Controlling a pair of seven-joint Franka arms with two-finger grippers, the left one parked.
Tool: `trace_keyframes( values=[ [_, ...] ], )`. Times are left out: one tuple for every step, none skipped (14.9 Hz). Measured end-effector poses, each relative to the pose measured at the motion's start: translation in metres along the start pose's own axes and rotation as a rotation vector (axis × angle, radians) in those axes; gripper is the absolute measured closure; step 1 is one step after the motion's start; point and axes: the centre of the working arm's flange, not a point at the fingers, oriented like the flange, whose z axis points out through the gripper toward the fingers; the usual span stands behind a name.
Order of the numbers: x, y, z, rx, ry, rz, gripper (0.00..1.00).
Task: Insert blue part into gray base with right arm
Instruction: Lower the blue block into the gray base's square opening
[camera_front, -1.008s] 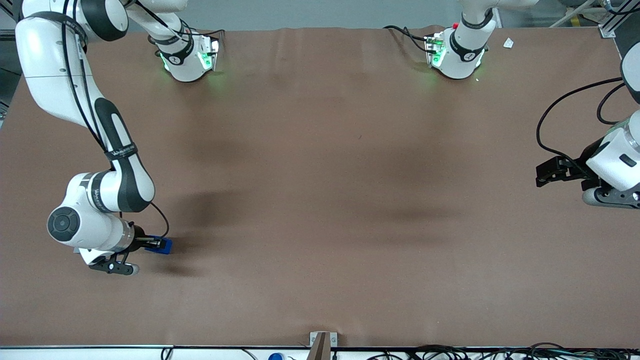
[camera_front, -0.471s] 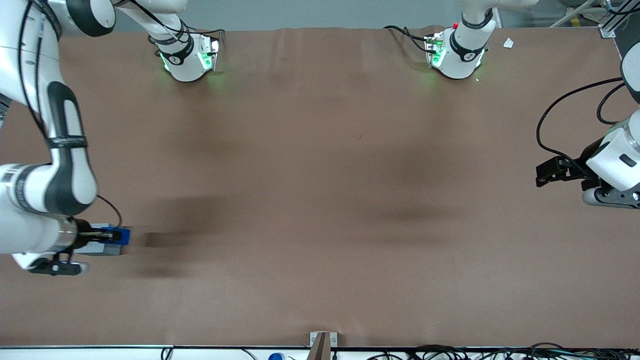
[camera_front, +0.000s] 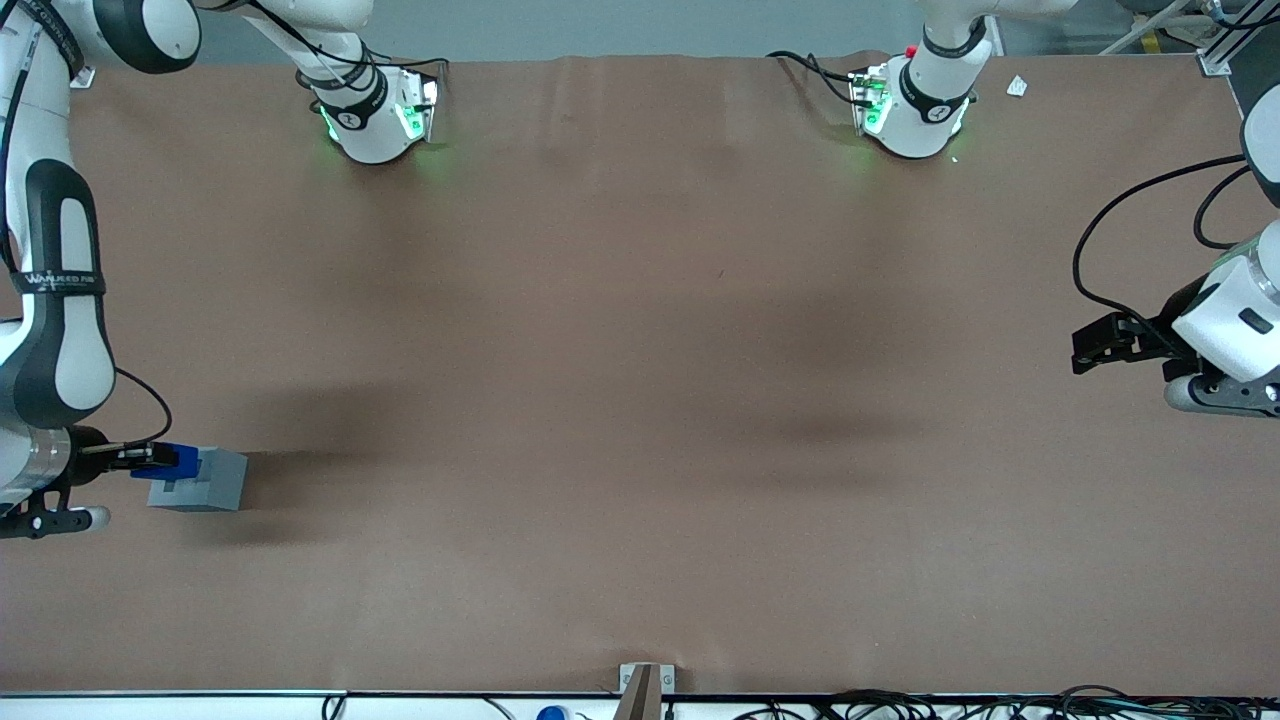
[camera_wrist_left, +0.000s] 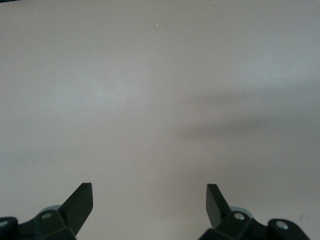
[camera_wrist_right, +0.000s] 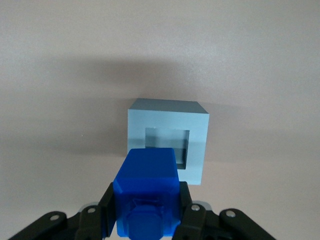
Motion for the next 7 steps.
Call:
trace_keyframes(
  values=[
    [0.0009, 0.0001, 0.0005, -0.001, 0.006, 0.000, 0.49],
    [0.0014, 0.0002, 0.0010, -0.002, 0.009, 0.000, 0.49],
    [0.0019, 0.0003, 0.0014, -0.003, 0.011, -0.001, 0.49],
    [0.0027, 0.0006, 0.0018, -0.004, 0.017, -0.001, 0.49],
    [0.0043, 0.0010, 0.0020, -0.007, 0.028, 0.000, 0.49],
    [0.0059, 0.0015, 0.0026, -0.010, 0.040, 0.000, 0.49],
    [0.0070, 0.0023, 0.0040, -0.012, 0.046, 0.002, 0.49]
  ],
)
